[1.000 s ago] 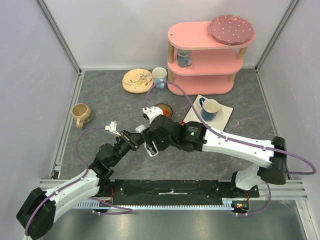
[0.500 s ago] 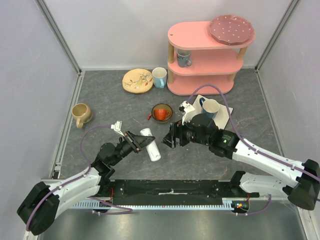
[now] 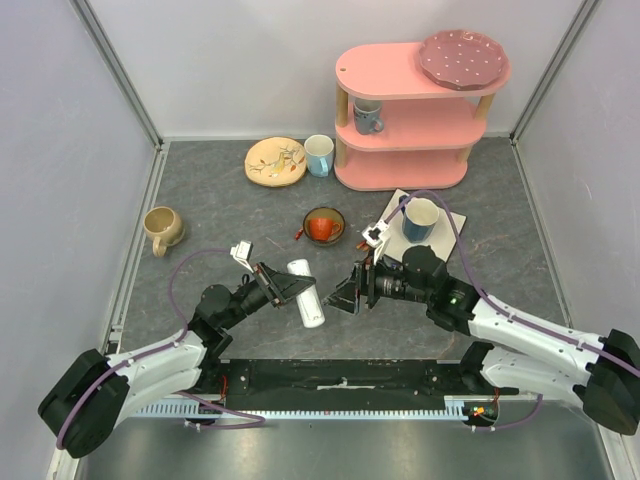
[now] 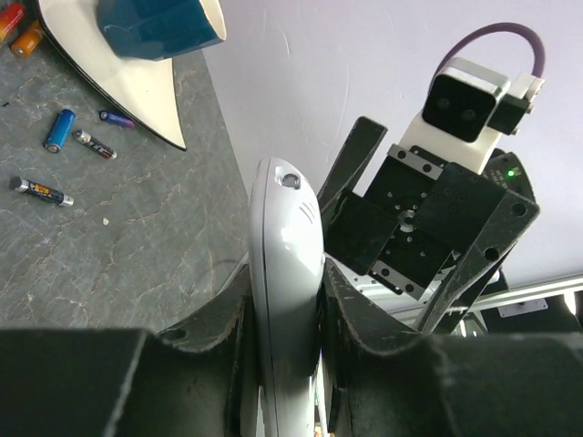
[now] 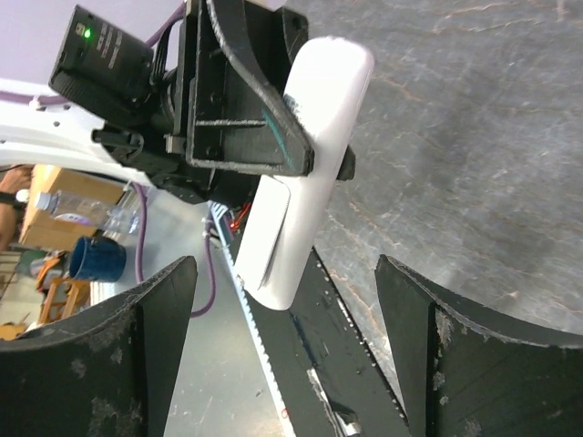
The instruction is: Load the batteries into the remote control
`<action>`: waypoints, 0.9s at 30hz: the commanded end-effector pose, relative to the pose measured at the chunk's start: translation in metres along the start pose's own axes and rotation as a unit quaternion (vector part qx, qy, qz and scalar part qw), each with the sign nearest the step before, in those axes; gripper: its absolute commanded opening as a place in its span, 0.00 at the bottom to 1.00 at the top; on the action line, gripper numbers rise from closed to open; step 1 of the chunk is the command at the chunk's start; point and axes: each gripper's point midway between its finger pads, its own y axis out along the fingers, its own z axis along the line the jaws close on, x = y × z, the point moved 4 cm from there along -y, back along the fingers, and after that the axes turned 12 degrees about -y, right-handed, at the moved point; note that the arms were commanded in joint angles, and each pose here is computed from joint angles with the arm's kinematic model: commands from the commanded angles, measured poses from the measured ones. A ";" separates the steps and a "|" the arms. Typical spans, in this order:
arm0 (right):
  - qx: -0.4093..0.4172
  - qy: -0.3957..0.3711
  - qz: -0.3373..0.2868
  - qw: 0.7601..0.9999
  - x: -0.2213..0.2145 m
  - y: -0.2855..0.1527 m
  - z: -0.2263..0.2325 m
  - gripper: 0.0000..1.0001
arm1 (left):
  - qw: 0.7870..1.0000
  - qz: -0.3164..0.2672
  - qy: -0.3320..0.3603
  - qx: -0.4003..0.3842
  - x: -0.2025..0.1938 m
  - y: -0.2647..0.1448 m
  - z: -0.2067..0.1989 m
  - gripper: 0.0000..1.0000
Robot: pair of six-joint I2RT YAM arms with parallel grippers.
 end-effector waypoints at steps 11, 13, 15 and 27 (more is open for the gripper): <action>0.094 0.025 0.012 0.995 -0.012 0.016 0.013 0.88 | 0.998 0.017 0.004 -0.068 -0.001 0.005 -0.039 0.02; 0.103 0.029 0.012 0.994 -0.013 0.018 0.014 0.88 | 0.998 0.018 0.004 -0.067 -0.002 0.006 -0.039 0.02; 0.102 0.031 0.015 0.994 -0.015 0.020 0.012 0.87 | 0.998 0.019 0.004 -0.067 -0.002 0.006 -0.039 0.02; 0.093 0.050 0.034 0.994 -0.025 0.030 0.004 0.79 | 0.996 0.026 0.004 -0.080 -0.003 0.007 -0.047 0.02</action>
